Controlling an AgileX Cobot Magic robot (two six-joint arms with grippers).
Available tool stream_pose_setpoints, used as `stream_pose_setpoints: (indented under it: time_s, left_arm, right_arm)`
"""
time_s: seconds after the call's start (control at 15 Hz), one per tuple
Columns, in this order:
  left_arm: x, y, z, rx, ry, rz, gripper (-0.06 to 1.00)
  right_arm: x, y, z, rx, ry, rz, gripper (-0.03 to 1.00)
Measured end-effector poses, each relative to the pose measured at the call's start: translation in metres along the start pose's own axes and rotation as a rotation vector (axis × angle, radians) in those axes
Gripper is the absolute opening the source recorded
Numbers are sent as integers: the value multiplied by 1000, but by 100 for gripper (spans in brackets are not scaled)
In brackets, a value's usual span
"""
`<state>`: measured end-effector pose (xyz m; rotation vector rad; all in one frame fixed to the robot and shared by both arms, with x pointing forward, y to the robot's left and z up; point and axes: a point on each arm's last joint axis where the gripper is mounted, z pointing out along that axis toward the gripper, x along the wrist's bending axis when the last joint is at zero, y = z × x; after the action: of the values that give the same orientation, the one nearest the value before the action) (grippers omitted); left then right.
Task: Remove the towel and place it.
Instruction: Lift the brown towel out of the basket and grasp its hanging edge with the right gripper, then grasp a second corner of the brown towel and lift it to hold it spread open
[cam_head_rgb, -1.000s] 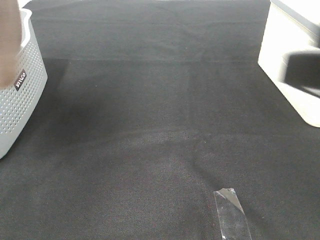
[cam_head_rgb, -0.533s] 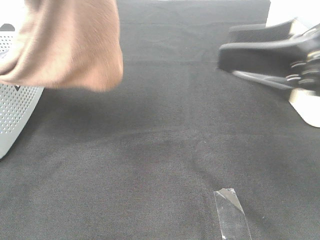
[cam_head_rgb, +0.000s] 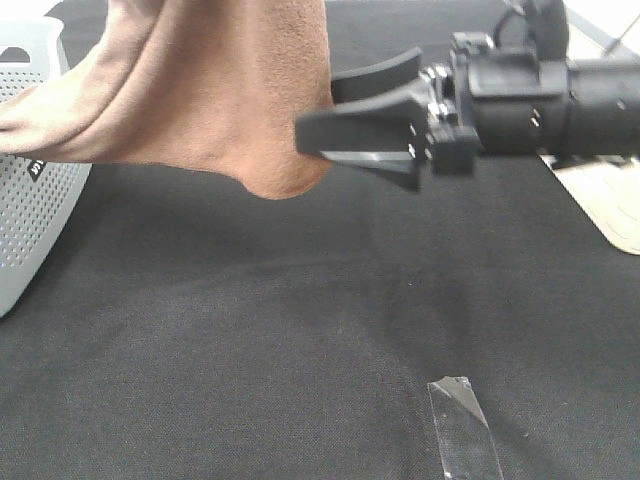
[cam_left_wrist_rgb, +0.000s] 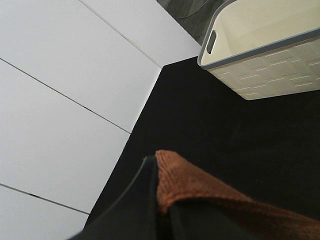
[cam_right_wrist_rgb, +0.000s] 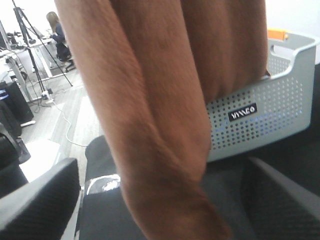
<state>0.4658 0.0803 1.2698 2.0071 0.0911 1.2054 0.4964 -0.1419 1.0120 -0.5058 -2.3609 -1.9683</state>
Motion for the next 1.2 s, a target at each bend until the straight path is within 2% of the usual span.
stream_pose_setpoints:
  time_s: [0.13,0.27,0.47,0.6,0.93,1.13,1.2]
  left_arm:
    - [0,0,0,-1,0,-20,0]
    - [0,0,0,-3,0,-49,0]
    - [0,1,0,-7,2,-61,0]
    - [0,1,0,-7,2,-65,0]
    - [-2,-4,0,48,-14,-47,0]
    - [-3,-6,0,77,-29,-44,0]
    - [-4,-7,0,82,-31,-57,0]
  right_arm:
    - [9,4,11,-1,41,-17,83]
    - [15,-5,28,49,67,-11,83]
    - [8,-17,37,103,32,7,83]
    - [6,-18,37,118,4,6,77]
    - [5,-18,37,120,0,6,39]
    - [10,-16,37,95,46,21,21]
    - [10,-16,37,93,51,43,12]
